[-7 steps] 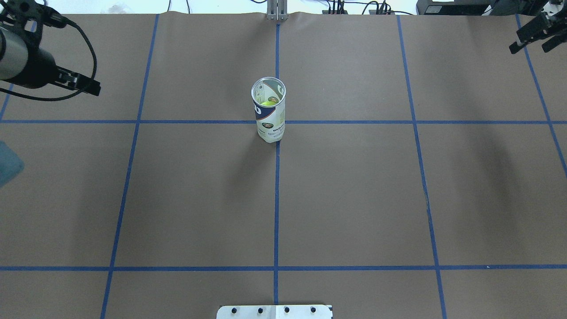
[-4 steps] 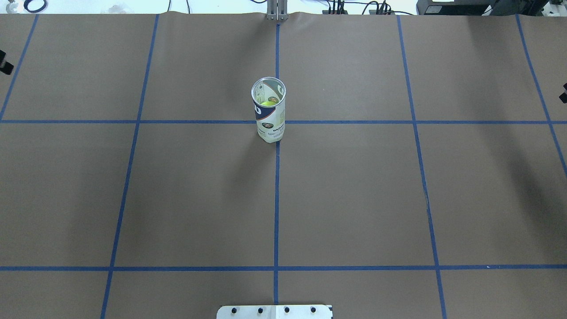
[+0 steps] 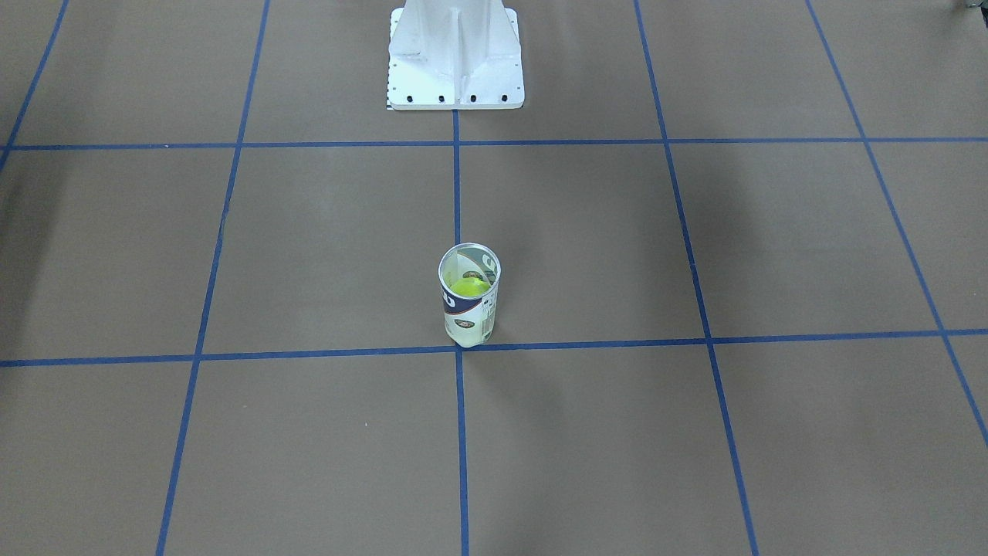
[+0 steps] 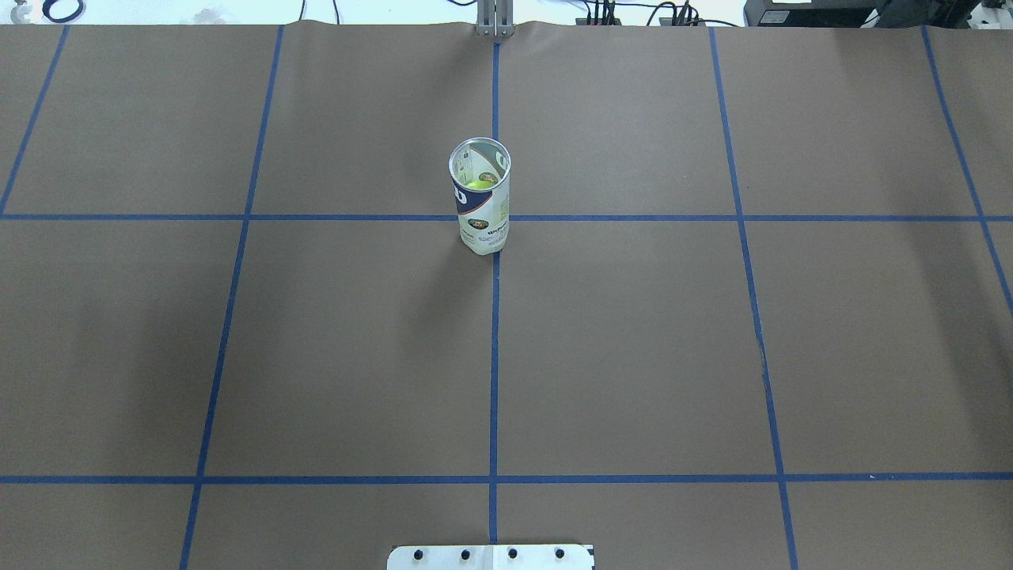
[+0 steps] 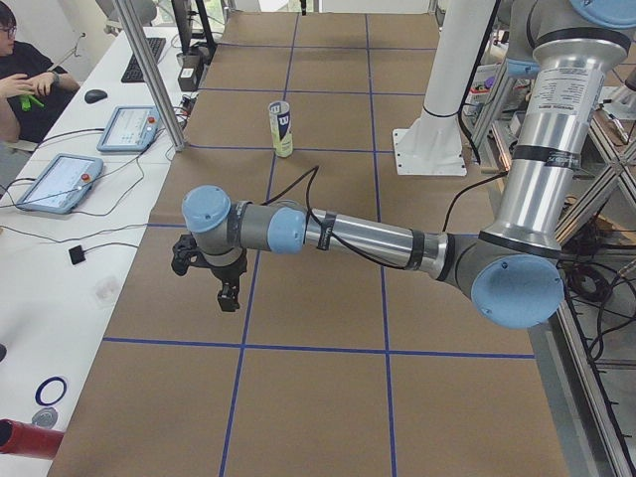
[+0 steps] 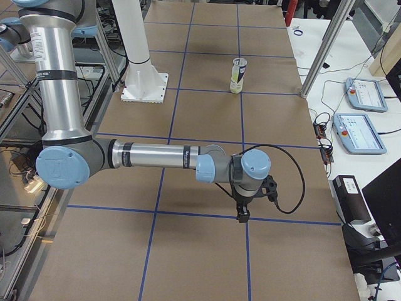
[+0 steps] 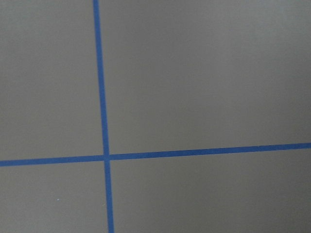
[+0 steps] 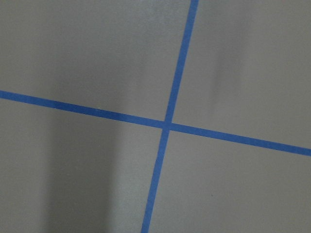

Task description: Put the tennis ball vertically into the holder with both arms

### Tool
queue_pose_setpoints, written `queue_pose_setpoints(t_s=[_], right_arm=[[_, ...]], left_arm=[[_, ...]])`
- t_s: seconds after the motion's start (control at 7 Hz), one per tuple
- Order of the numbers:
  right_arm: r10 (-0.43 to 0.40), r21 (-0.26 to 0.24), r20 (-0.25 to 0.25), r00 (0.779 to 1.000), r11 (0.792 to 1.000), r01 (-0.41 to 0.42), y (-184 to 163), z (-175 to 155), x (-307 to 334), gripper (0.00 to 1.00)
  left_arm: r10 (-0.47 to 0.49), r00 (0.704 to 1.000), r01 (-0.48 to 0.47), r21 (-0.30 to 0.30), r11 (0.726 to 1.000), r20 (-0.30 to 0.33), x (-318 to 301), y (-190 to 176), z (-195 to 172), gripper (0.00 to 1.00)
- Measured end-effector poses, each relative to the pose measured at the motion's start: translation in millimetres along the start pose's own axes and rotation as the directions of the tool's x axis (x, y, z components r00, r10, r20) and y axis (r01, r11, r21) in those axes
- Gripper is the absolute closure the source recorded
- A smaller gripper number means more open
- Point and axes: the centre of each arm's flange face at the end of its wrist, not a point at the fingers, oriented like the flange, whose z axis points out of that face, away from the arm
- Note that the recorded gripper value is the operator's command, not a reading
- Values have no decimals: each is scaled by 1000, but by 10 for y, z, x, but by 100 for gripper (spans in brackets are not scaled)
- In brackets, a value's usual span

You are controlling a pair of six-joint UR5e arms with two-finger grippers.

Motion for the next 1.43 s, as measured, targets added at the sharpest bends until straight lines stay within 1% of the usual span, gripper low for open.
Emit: queue_pose_setpoints(t_s=[0.14, 0.43, 0.71, 1.0, 1.29, 1.43], right_arm=[[26, 31, 11, 1000, 999, -26, 140, -206, 54, 0], [64, 38, 20, 998, 997, -65, 398, -416, 2, 0], [85, 37, 28, 996, 996, -86, 467, -457, -28, 0], [121, 40, 36, 992, 992, -122, 463, -475, -52, 0], [129, 42, 47, 991, 991, -131, 462, -475, -67, 0], [129, 42, 50, 990, 990, -131, 461, -475, -70, 0]], left_arm=[[-1, 999, 2, -6, 1000, 34, -130, 31, 25, 0], [-4, 999, 4, -9, 1000, 51, -189, 56, 33, 0], [-13, 999, 14, -14, 1000, 49, -219, 148, 57, 0], [-18, 999, 19, -26, 999, 43, -323, 400, 136, 0], [16, 999, -15, -26, 1000, 39, -475, 637, 127, 0], [26, 999, -25, -17, 1000, 39, -507, 660, 70, 0]])
